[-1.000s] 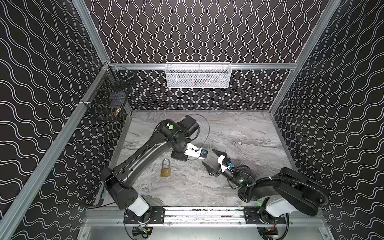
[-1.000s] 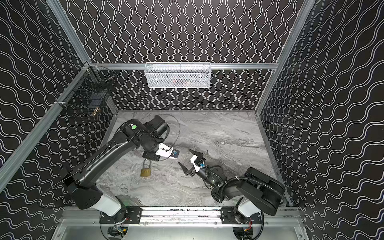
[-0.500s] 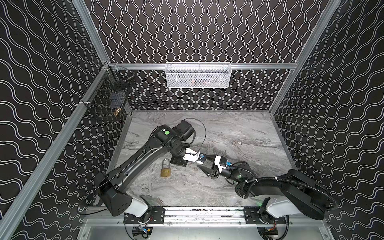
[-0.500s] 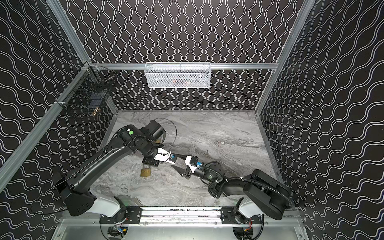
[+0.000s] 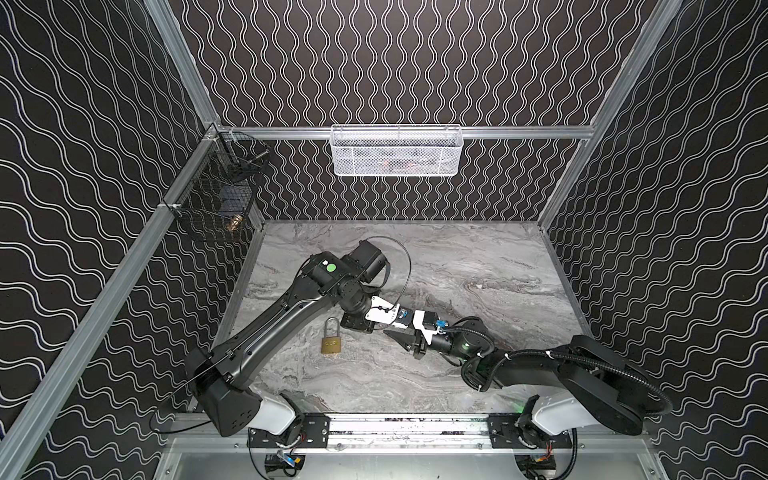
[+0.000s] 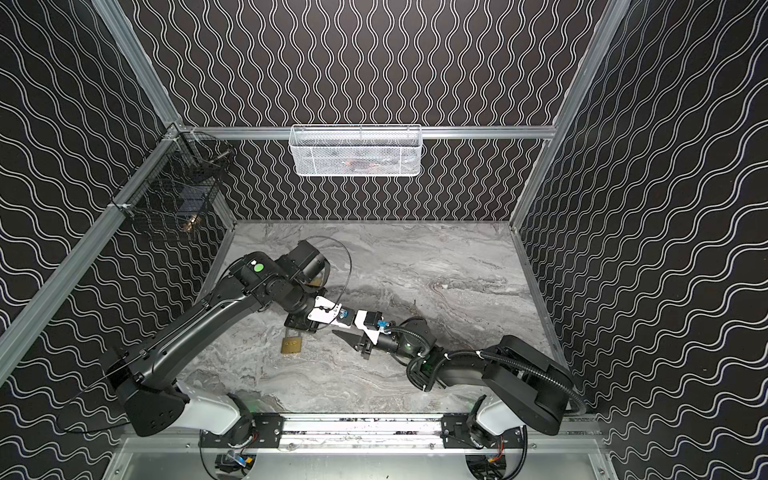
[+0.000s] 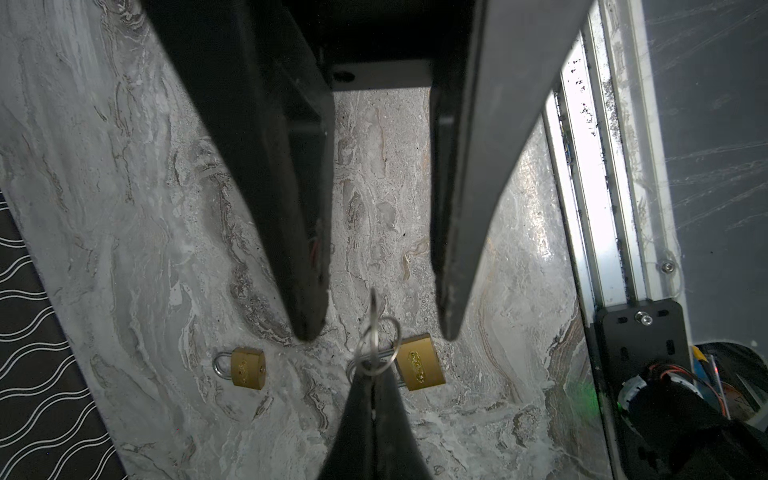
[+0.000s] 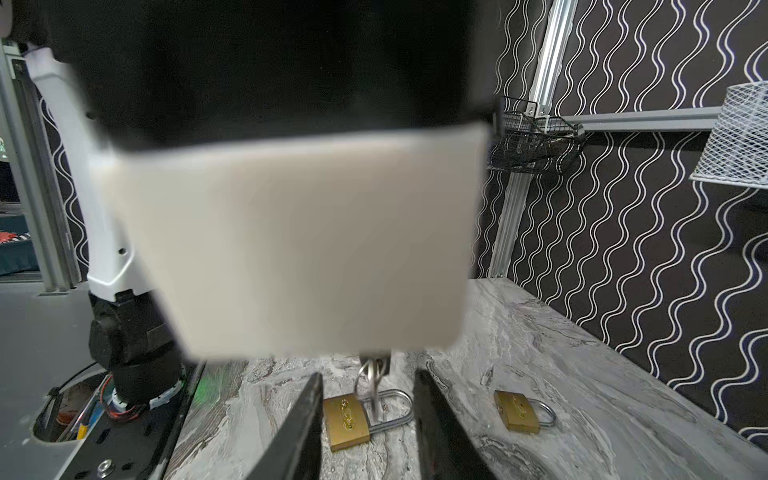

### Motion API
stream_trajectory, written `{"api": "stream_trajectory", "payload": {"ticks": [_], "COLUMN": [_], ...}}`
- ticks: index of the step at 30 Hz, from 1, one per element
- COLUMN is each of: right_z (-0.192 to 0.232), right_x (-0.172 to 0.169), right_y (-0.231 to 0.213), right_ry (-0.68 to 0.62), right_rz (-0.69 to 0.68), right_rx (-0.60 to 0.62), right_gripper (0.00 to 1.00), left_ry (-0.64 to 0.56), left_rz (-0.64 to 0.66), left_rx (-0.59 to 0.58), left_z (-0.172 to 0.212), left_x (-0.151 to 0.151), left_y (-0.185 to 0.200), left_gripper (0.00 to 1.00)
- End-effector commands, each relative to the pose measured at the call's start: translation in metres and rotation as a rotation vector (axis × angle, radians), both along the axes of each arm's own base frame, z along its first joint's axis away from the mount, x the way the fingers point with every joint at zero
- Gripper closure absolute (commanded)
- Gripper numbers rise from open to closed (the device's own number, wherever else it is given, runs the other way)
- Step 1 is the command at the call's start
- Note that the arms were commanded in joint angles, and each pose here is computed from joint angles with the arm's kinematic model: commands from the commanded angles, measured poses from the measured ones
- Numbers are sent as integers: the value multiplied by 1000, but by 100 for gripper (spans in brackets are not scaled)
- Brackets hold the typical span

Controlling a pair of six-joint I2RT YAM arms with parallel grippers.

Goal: Unlock with the key

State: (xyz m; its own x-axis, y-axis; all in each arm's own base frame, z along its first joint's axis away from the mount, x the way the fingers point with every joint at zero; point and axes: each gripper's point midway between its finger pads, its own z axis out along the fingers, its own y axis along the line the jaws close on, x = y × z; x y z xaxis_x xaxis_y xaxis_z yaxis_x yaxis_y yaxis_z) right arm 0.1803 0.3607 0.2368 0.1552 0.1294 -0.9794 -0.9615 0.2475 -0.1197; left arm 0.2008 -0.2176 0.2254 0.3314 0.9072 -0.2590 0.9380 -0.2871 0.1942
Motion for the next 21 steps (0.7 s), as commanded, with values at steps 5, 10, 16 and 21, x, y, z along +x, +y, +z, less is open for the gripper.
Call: {"api": "stream_trajectory", "payload": {"ticks": [5, 10, 16, 21], "right_z": [4, 2, 0, 1], "right_x": [3, 3, 3, 4], "right_y": [4, 4, 5, 2], "right_ry": [-8, 0, 12, 18], "right_rz": [-5, -3, 2, -13], "right_rx": [-5, -6, -10, 3], "right_gripper": [72, 89, 100, 100], "left_ry": [-1, -12, -42, -65], "left_rz": [-19, -19, -15, 9], "left_rx": [-25, -28, -45, -56], "left_z": [0, 1, 3, 1], "left_x": [-2, 1, 5, 8], "left_y": [-3, -4, -6, -6], "left_gripper": [100, 100, 100, 100]}}
